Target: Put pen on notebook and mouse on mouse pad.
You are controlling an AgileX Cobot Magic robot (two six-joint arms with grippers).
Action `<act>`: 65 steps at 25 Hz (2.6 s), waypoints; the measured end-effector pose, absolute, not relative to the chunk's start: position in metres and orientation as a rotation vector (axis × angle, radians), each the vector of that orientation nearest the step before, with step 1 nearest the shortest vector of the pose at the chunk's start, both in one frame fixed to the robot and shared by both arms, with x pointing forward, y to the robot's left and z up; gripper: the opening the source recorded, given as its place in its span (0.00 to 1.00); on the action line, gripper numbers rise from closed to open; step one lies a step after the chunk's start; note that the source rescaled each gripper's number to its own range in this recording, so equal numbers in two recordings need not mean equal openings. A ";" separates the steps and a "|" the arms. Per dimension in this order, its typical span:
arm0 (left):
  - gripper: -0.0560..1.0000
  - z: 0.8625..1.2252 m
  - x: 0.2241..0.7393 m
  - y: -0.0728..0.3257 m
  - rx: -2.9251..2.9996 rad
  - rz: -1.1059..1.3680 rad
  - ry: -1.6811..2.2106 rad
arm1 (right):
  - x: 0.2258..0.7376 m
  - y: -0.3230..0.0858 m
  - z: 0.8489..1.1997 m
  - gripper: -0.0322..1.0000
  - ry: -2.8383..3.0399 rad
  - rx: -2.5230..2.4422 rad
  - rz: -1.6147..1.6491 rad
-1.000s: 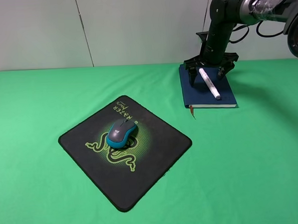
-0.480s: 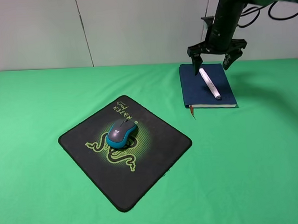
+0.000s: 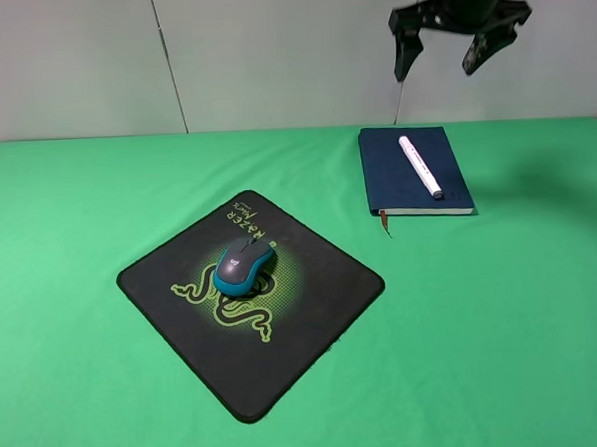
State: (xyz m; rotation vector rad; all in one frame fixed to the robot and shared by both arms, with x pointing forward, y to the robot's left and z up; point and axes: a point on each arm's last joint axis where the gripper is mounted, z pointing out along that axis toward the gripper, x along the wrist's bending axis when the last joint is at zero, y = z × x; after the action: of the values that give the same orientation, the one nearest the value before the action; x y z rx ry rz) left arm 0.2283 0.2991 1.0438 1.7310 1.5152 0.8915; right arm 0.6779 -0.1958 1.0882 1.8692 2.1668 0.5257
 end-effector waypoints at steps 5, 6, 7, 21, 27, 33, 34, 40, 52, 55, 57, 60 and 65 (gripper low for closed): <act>1.00 1.044 0.228 0.299 1.731 0.891 1.515 | 0.639 -0.187 1.124 1.00 2.182 1.814 0.597; 1.00 1.044 0.228 0.299 1.731 0.891 1.515 | 0.630 -0.184 1.127 1.00 2.198 1.802 0.597; 1.00 1.044 0.228 0.299 1.731 0.891 1.515 | 0.620 -0.182 1.134 1.00 2.205 1.785 0.610; 1.00 1.044 0.228 0.299 1.731 0.891 1.515 | 0.470 -0.195 1.166 1.00 2.304 1.640 0.676; 1.00 1.044 0.228 0.299 1.731 0.891 1.515 | 0.408 -0.222 1.146 1.00 2.312 1.638 0.666; 1.00 1.044 0.228 0.299 1.731 0.891 1.515 | 0.353 -0.247 1.125 1.00 2.284 1.609 0.694; 1.00 1.044 0.228 0.299 1.731 0.891 1.515 | 0.345 -0.250 1.118 1.00 2.285 1.610 0.687; 1.00 1.044 0.228 0.299 1.731 0.891 1.515 | 0.303 -0.269 1.080 1.00 2.190 1.543 0.827; 1.00 1.044 0.228 0.299 1.731 0.891 1.515 | 0.256 -0.291 1.054 1.00 1.955 1.375 1.111; 1.00 1.044 0.228 0.299 1.731 0.891 1.515 | 0.255 -0.290 1.054 1.00 1.959 1.378 1.123; 1.00 1.044 0.228 0.299 1.731 0.891 1.515 | 0.255 -0.290 1.054 1.00 1.958 1.378 1.126; 1.00 1.044 0.228 0.299 1.731 0.891 1.515 | 0.252 -0.292 1.055 1.00 1.938 1.370 1.147; 1.00 1.044 0.228 0.299 1.731 0.891 1.515 | 0.237 -0.298 1.056 1.00 1.751 1.404 1.172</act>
State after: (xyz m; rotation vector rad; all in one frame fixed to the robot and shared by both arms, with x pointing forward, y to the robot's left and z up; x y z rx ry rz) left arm 0.2283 0.2991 1.0438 1.7310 1.5152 0.8915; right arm 0.2372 -0.2975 1.0555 1.4039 1.7514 1.1722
